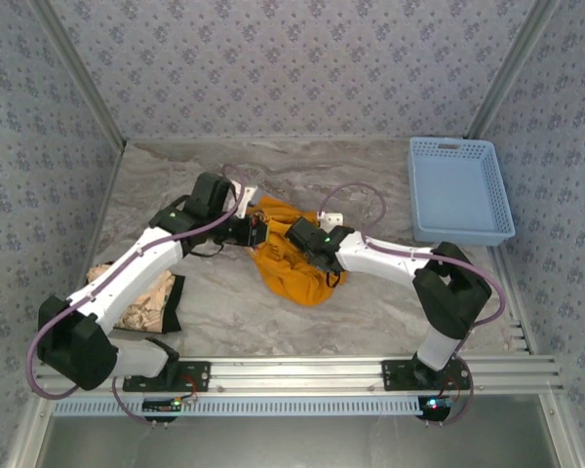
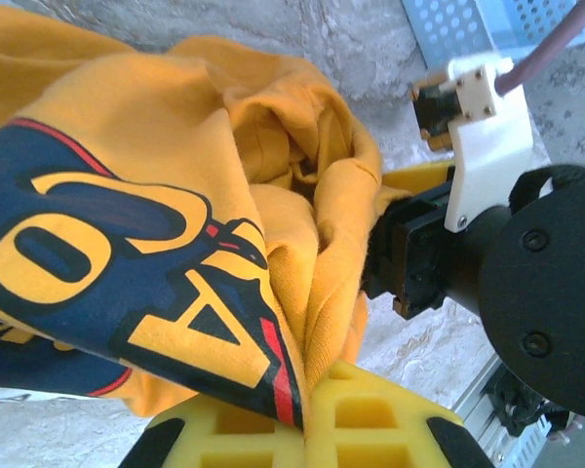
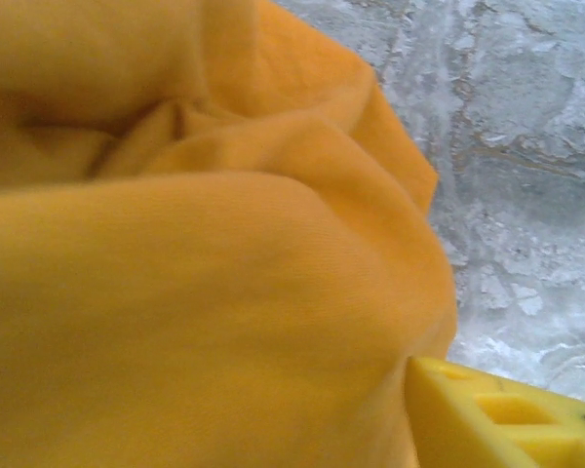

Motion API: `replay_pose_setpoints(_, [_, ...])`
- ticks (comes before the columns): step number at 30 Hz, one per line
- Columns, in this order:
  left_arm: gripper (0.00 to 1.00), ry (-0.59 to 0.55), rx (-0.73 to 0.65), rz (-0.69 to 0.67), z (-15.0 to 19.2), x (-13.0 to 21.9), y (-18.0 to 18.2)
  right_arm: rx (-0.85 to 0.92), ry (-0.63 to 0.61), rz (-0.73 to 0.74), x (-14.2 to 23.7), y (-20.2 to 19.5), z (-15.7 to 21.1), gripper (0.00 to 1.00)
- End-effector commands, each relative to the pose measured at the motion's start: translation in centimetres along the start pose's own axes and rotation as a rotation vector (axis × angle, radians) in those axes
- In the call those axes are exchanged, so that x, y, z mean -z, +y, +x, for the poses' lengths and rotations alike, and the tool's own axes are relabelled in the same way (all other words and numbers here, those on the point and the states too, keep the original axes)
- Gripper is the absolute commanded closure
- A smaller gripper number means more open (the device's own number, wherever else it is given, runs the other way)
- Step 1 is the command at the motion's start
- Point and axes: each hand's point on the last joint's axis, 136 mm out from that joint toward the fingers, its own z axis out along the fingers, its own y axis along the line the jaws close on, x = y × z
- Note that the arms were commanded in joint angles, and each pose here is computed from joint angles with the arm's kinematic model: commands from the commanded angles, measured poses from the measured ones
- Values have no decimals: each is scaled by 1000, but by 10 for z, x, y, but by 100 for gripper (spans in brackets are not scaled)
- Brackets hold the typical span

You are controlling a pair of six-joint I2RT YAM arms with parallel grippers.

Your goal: Fold the inside-out t-shirt

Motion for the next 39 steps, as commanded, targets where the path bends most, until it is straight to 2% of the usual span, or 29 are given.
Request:
replay_pose_setpoints(1, [100, -91, -5, -2, -26, 25, -10, -11, -5, 62, 13, -25, -2, 49])
replay_pose_setpoints(3, [100, -116, -3, -24, -32, 29, -7, -15, -1, 50, 23, -33, -5, 57])
replay_pose_setpoints(5, [100, -146, -5, -45, -39, 31, -5, -19, 17, 23, 36, -38, -8, 61])
replay_pose_setpoints(9, [100, -139, 5, -70, -42, 20, 4, -11, 60, -164, 71, -25, -19, 61])
replay_pose_setpoints(10, [100, -120, 12, -66, -40, 14, 6, -29, 42, -224, 87, -19, -32, 61])
replay_pose_setpoints(13, [100, -66, 48, -62, -33, -2, 13, -63, 46, -280, 108, -28, -39, 61])
replay_pose_setpoints(20, [100, -17, 110, -41, -17, -20, 19, -83, 126, -293, 97, -44, -15, 53])
replay_pose_setpoints(24, [100, -2, 121, -40, -12, -20, 19, -160, 142, -383, 108, -2, -8, 51])
replay_pose_setpoints(27, [100, 4, 117, -36, -11, -20, 18, -299, 137, -455, 116, 41, -7, 55])
replay_pose_setpoints(30, [100, 9, 110, -31, -10, -20, 17, -405, 91, -394, 108, 60, -5, 64])
replay_pose_setpoints(33, [100, 12, 104, -22, -10, -19, 15, -510, 93, -301, 74, 56, 2, 73])
replay_pose_setpoints(36, [100, 15, 77, -7, -11, -12, 9, -551, 114, -205, 43, 39, 13, 73])
replay_pose_setpoints(39, [100, 25, 39, -6, -10, -2, 7, -573, 115, -146, 31, 14, 13, 70])
